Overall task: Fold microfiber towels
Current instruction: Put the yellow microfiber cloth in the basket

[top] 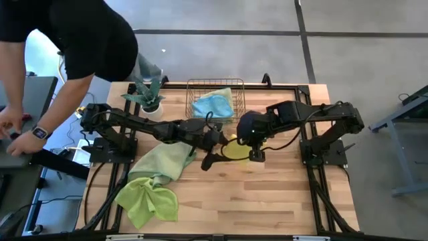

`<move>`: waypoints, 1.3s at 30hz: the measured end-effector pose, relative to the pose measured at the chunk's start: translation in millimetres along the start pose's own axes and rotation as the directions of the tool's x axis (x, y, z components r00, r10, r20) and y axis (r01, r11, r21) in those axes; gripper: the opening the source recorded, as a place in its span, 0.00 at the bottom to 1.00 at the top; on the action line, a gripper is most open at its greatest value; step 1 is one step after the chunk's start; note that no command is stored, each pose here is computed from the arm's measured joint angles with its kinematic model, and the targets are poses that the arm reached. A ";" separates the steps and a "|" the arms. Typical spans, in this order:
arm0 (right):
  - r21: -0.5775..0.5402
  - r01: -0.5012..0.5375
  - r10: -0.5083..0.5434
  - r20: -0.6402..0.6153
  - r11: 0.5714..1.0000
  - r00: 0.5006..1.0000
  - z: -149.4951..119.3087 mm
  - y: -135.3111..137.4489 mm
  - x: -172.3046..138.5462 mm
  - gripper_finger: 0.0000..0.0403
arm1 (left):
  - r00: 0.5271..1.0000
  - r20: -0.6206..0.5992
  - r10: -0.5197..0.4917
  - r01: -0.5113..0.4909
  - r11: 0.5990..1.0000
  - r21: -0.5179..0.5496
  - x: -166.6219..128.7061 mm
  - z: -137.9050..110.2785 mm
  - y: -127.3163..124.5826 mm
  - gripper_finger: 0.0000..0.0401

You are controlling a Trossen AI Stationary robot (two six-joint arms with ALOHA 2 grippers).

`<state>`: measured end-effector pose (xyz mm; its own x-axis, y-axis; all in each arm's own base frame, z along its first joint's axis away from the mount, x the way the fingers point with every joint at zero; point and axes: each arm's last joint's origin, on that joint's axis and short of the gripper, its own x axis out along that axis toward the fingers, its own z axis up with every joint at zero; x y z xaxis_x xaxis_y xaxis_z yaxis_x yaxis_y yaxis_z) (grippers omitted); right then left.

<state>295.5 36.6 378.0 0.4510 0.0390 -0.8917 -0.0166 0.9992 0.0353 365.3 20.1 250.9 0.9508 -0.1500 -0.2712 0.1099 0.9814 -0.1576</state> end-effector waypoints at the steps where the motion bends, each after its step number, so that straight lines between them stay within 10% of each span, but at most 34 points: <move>1: 0.003 0.005 -0.005 -0.006 1.000 1.000 -0.3 -2.7 0.0 0.00 | 1.000 -0.008 0.022 -0.022 1.000 -0.003 -0.2 -0.8 1.4 0.68; 10: 0.151 0.106 -0.080 -0.172 0.983 0.982 -14.9 -50.6 -2.5 0.00 | 0.951 -0.005 0.309 -0.309 0.951 -0.003 -26.3 13.7 27.4 0.69; 20: 0.496 0.269 -0.255 -0.097 0.825 0.962 -45.1 -148.7 -47.4 0.00 | 0.874 -0.028 0.485 -0.477 0.846 -0.239 -77.9 37.5 16.0 0.69; 29: 0.641 -0.048 -0.180 0.285 0.766 0.941 -32.4 -199.5 -56.5 0.00 | 0.818 0.039 0.574 -0.536 0.785 -0.311 -93.5 48.8 -9.4 0.69; 39: 0.690 -0.312 -0.130 0.508 0.653 0.852 15.1 -239.6 -2.7 0.00 | 0.826 0.075 0.559 -0.528 0.813 -0.244 -114.1 58.4 -21.5 0.69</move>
<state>311.7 -203.0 378.8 0.8393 -0.0974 -0.5348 0.4645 0.6396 0.6125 271.4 23.1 340.7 0.8685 0.4334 -0.2408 -0.4834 0.8482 -0.2168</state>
